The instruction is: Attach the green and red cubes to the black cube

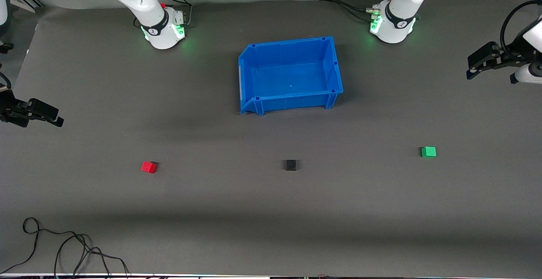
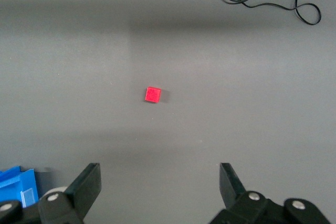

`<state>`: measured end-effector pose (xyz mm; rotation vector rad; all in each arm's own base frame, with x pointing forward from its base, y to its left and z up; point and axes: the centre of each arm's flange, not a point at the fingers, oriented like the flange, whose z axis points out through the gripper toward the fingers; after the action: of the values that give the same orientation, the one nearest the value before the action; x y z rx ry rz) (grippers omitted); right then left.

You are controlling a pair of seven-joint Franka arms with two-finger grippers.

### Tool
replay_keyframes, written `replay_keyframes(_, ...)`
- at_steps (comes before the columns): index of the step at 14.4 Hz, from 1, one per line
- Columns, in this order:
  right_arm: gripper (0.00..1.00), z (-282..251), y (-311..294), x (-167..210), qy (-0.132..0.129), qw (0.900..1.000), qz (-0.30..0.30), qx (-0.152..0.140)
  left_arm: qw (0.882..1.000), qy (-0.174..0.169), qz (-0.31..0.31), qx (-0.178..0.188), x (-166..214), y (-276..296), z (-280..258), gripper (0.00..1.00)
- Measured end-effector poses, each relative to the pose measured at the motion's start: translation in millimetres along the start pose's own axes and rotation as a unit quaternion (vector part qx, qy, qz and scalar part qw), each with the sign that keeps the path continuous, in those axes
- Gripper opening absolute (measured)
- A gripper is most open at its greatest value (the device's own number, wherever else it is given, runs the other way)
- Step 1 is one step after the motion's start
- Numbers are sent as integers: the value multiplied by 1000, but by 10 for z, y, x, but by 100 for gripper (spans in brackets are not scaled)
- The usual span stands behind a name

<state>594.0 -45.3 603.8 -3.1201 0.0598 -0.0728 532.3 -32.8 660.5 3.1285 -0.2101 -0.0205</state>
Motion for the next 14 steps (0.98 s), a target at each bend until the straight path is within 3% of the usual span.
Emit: replay_keyframes(14,100,23,7,-11,-7,1000,5,12,1000,-4,-10,0,22,-91,45,100)
